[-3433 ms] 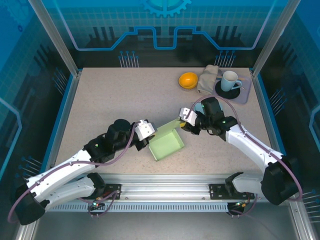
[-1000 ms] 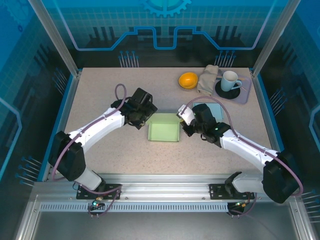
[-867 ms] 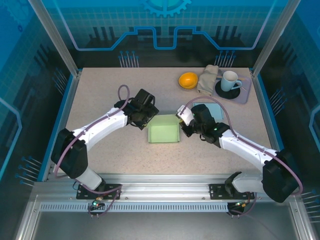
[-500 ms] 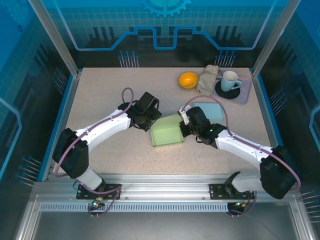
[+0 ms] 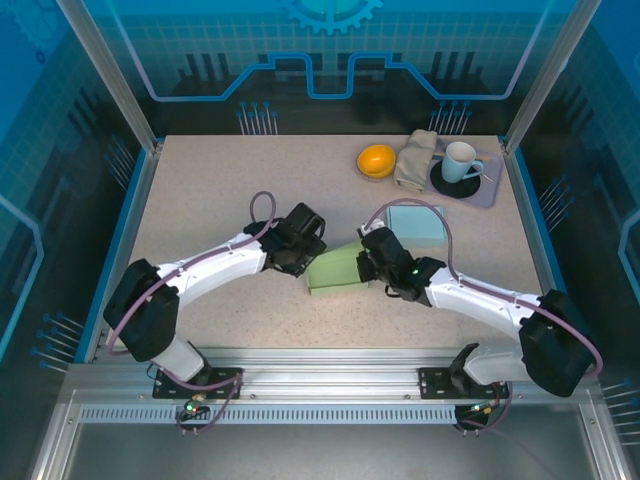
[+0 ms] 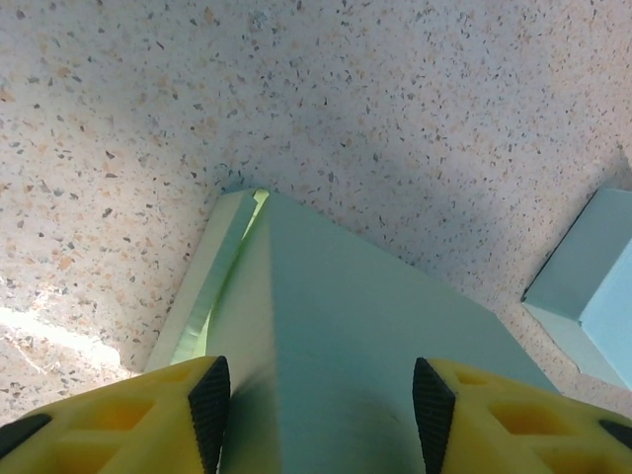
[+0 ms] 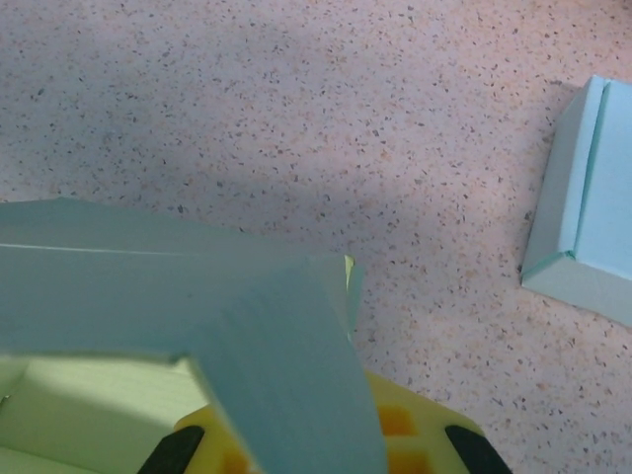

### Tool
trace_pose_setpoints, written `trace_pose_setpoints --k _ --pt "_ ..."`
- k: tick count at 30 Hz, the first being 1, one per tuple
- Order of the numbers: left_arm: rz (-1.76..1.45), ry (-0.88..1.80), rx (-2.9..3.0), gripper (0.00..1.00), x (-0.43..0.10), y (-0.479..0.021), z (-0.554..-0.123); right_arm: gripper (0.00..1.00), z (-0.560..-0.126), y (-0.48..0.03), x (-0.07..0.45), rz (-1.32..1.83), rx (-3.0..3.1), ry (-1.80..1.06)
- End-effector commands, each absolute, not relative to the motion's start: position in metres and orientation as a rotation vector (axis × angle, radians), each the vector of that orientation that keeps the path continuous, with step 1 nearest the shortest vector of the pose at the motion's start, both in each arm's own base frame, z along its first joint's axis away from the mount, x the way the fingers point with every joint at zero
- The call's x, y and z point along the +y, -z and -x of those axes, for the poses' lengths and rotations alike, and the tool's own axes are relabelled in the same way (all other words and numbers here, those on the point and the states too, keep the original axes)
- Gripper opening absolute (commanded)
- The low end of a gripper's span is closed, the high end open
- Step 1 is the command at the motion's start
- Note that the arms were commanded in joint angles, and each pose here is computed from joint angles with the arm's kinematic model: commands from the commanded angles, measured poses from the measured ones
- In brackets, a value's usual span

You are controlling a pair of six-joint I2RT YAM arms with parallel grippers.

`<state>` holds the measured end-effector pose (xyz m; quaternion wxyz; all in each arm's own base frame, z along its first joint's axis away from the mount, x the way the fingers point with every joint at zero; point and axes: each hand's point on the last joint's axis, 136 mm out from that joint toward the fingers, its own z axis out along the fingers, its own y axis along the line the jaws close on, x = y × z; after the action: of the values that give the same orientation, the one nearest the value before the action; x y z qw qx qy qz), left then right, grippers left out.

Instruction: Fold the paper box

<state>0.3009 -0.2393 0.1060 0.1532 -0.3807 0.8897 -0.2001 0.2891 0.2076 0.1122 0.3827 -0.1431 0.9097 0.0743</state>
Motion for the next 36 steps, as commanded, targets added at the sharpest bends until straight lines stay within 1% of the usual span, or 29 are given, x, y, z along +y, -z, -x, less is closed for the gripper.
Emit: trace_pose_setpoints --k 1,5,11,16,22,25,27,33,36 --pt "1.056 0.448 2.615 0.54 -0.234 -0.087 -0.277 0.0 -0.276 -0.104 0.211 0.349 2.346 -0.207" --pt "1.042 0.404 2.651 0.53 -0.233 -0.076 -0.267 0.0 -0.268 -0.097 0.211 0.339 2.368 -0.202" --pt "1.036 0.316 2.64 0.53 -0.215 -0.07 -0.26 0.0 -0.26 -0.091 0.212 0.316 2.402 -0.219" --pt "1.028 0.27 2.623 0.53 -0.206 -0.069 -0.258 0.0 -0.257 -0.098 0.217 0.316 2.381 -0.254" --pt "1.026 0.257 2.62 0.53 -0.205 -0.072 -0.26 0.0 -0.26 -0.118 0.234 0.371 2.343 -0.332" --pt "1.027 0.259 2.611 0.53 -0.206 -0.076 -0.262 0.13 -0.262 -0.124 0.234 0.408 2.323 -0.309" --pt "1.027 0.258 2.605 0.53 -0.206 -0.079 -0.264 0.24 -0.264 -0.127 0.228 0.424 2.31 -0.26" --pt "1.054 0.238 2.6 0.54 -0.201 -0.081 -0.267 0.44 -0.258 -0.129 0.208 0.554 2.303 -0.177" --pt "1.061 0.239 2.596 0.54 -0.2 -0.082 -0.269 0.51 -0.253 -0.131 0.198 0.638 2.292 -0.159"
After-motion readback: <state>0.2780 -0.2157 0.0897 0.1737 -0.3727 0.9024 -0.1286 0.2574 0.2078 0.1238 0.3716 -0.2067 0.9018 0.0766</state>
